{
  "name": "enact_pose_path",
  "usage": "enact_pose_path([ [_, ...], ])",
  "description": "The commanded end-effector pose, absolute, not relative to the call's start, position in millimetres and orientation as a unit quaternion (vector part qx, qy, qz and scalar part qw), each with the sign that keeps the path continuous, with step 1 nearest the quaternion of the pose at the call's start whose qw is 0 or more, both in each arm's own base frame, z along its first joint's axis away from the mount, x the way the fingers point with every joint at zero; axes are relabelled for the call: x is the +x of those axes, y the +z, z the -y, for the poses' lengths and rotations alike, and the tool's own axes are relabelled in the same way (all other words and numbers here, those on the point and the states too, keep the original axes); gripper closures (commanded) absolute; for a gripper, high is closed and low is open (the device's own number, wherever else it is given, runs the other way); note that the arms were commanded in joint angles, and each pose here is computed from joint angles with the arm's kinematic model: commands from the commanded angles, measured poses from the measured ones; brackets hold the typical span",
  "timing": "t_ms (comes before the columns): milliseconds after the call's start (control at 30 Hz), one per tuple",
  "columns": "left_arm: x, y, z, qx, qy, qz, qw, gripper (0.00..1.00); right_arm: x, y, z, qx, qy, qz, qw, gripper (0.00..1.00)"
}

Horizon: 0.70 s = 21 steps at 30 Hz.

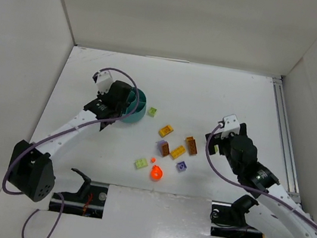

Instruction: Sort the legos into containers by color

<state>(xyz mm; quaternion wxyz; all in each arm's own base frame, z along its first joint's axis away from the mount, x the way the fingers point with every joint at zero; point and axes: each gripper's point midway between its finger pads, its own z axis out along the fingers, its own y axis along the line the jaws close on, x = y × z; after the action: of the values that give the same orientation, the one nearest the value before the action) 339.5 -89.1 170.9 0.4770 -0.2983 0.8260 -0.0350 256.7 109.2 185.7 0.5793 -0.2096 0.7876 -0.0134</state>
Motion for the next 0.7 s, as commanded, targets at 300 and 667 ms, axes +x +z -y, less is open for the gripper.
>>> enact_pose_path([
  [300, 361.9, 171.8, 88.5, -0.285, -0.039, -0.827, 0.483, 0.78, 262.4, 192.0, -111.0, -0.197, -0.018, -0.789, 0.582, 0.0],
  [667, 358.6, 158.1, 90.5, -0.281, -0.05, -0.836, 0.469, 0.67, 258.1, 196.3, -140.9, -0.258, 0.042, -0.769, 0.583, 0.0],
])
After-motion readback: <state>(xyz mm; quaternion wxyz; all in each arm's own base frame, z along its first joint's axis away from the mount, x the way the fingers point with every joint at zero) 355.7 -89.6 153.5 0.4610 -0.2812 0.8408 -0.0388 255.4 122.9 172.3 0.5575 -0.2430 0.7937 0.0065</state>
